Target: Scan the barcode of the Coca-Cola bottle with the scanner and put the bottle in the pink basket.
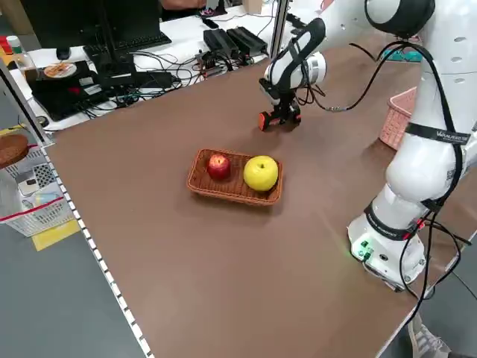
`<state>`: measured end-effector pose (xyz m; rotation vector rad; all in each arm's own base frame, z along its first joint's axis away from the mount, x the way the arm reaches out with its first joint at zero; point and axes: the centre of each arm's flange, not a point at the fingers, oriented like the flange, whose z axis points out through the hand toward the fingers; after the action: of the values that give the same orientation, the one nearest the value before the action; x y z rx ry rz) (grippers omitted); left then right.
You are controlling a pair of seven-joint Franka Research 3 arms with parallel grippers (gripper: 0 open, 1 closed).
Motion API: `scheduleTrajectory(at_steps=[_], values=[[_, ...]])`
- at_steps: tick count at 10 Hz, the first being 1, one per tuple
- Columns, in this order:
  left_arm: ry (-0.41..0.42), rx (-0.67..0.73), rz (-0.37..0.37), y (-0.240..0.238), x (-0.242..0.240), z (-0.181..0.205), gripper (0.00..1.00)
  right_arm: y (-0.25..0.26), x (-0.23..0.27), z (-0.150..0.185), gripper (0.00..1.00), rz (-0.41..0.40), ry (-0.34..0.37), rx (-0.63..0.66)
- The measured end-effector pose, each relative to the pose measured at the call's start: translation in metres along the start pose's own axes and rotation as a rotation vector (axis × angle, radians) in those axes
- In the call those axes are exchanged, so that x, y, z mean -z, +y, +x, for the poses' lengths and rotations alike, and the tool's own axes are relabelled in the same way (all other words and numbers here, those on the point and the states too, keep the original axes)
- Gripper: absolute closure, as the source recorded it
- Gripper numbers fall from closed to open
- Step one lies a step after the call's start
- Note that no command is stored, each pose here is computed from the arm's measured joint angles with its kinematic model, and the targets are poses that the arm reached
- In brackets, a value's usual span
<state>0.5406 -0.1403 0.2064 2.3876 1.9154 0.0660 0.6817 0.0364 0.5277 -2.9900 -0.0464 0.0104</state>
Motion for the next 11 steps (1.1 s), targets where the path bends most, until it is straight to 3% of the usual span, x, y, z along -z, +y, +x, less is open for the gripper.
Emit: scheduleTrajectory(at_steps=[2, 4, 8, 11], values=[[0.000, -0.019, 0.007, 0.001, 0.000, -0.001, 0.65, -0.097, -0.014, -0.009, 0.68, 0.027, -0.023, -0.080], [0.008, -0.046, 0.075, 0.020, 0.019, -0.009, 0.65, -0.174, -0.022, -0.021, 0.68, 0.068, -0.006, -0.119], [-0.024, -0.049, 0.113, 0.062, 0.076, -0.026, 0.65, -0.254, -0.031, -0.039, 0.68, 0.146, 0.029, -0.080], [-0.285, 0.000, 0.084, 0.092, 0.126, -0.049, 0.65, -0.317, -0.064, -0.060, 0.68, 0.174, 0.046, -0.094]])
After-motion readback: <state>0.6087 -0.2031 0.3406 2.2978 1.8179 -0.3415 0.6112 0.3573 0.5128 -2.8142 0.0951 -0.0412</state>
